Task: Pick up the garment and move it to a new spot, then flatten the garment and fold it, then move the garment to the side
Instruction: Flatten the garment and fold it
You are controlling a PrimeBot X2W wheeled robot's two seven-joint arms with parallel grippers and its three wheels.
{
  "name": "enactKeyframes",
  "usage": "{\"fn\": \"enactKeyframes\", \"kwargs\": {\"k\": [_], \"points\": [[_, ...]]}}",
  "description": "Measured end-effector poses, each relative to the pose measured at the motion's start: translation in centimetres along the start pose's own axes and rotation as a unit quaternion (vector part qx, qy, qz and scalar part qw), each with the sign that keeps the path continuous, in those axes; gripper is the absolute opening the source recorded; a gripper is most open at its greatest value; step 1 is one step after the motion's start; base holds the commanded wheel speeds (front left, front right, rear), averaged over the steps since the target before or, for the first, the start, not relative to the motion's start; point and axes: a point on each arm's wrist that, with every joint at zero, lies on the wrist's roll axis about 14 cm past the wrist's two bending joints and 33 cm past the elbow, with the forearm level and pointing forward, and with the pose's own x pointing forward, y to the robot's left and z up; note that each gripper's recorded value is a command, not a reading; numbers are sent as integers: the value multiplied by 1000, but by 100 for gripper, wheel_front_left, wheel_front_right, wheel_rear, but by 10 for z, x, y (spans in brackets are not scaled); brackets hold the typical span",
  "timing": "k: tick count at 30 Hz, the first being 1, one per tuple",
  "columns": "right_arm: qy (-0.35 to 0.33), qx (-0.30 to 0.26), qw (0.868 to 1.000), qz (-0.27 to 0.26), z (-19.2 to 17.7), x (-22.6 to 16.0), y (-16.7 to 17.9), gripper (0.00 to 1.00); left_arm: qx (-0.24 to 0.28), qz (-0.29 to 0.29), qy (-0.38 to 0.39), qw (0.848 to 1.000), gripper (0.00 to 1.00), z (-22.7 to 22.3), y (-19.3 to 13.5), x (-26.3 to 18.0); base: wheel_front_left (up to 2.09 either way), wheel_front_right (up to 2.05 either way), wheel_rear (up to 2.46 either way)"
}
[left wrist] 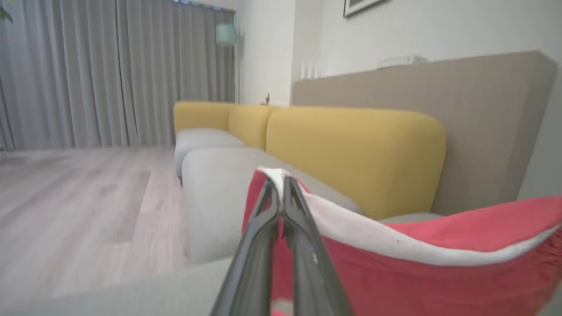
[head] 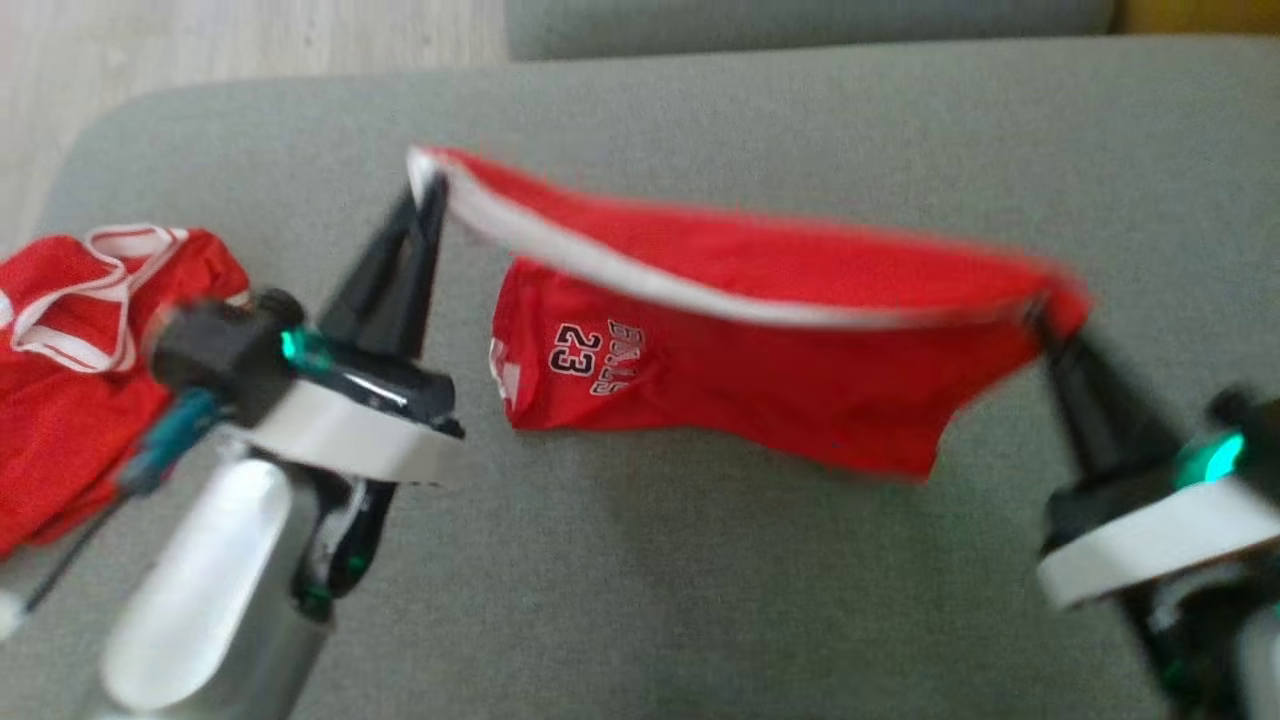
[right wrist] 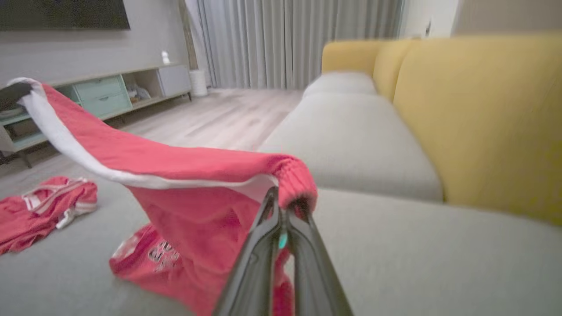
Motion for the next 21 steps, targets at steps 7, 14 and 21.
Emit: {"fn": "enactKeyframes", "kwargs": {"k": [7, 14, 21], "points": [[-208, -130, 970, -5, 150, -23, -2, 0, 116, -41, -216, 969, 0, 171, -41, -37, 0, 0, 0], [-246, -144, 958, -7, 186, -32, -1, 0, 142, -33, -265, 953, 0, 221, -50, -54, 0, 0, 0], [-199, -105, 974, 20, 168, 20, -9, 0, 48, 10, -150, 987, 0, 146, 2, 2, 0, 0, 0]]}}
